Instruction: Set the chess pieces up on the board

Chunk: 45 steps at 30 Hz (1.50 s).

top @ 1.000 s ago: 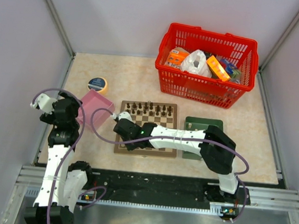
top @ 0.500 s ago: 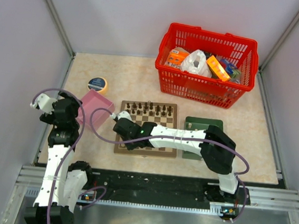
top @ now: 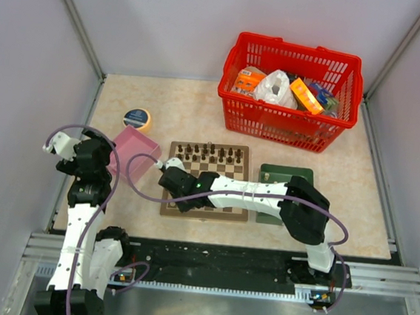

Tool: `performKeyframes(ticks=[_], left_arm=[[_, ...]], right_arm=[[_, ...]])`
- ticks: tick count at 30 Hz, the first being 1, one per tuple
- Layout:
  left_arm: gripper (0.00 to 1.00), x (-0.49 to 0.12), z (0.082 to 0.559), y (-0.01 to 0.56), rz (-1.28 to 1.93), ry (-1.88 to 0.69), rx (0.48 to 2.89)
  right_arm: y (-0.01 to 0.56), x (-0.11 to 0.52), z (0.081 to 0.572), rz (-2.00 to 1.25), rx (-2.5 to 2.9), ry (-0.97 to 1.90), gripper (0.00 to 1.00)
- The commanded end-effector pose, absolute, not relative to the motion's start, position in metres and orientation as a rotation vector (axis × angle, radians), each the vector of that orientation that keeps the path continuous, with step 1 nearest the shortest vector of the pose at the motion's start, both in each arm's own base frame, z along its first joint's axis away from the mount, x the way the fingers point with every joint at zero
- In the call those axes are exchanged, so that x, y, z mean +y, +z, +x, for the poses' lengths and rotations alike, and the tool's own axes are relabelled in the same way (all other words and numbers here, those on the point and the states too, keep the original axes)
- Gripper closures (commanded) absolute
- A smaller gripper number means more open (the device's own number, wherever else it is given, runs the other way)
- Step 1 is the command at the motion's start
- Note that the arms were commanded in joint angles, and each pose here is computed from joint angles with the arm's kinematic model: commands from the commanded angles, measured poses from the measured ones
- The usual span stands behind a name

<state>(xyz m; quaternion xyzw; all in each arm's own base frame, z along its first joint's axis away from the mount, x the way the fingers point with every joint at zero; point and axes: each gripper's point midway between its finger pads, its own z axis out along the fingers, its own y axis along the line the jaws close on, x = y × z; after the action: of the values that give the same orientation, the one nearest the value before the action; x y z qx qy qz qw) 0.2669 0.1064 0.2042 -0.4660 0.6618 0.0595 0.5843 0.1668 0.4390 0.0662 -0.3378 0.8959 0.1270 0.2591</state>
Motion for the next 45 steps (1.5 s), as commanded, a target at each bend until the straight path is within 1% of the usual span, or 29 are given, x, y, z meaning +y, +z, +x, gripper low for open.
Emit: performKeyframes(ticks=[1,7,9,11,13,17,26,31,45], left_arm=[[0.01,0.109,0.268,0.210,-1.086,0.137,1.514],[0.01,0.109,0.269,0.211,-1.083,0.134,1.514],[0.01,0.109,0.269,0.212,-1.081,0.134,1.512],[0.01,0.110,0.268,0.213,-1.081,0.137,1.509],[0.01,0.110,0.267,0.214,-1.082,0.139,1.507],[0.01,0.109,0.268,0.215,-1.079,0.130,1.507],[0.01,0.109,0.267,0.218,-1.079,0.132,1.502],[0.01,0.109,0.267,0.216,-1.078,0.128,1.506],[0.01,0.110,0.266,0.211,-1.084,0.137,1.508]], right_arm=[[0.084,0.457,0.165,-0.922,2.379,0.401,0.77],[0.107,0.461,0.164,-0.909,2.346,0.461,0.61],[0.120,0.457,0.169,-0.892,2.315,0.451,0.60],[0.135,0.452,0.176,-0.855,2.284,0.453,0.56],[0.152,0.447,0.185,-0.812,2.265,0.485,0.55],[0.162,0.442,0.205,-0.746,2.251,0.519,0.55],[0.140,0.453,0.230,-0.724,2.299,0.529,0.58],[0.129,0.463,0.238,-0.763,2.296,0.496,0.60],[0.106,0.472,0.257,-0.801,2.309,0.391,0.62]])
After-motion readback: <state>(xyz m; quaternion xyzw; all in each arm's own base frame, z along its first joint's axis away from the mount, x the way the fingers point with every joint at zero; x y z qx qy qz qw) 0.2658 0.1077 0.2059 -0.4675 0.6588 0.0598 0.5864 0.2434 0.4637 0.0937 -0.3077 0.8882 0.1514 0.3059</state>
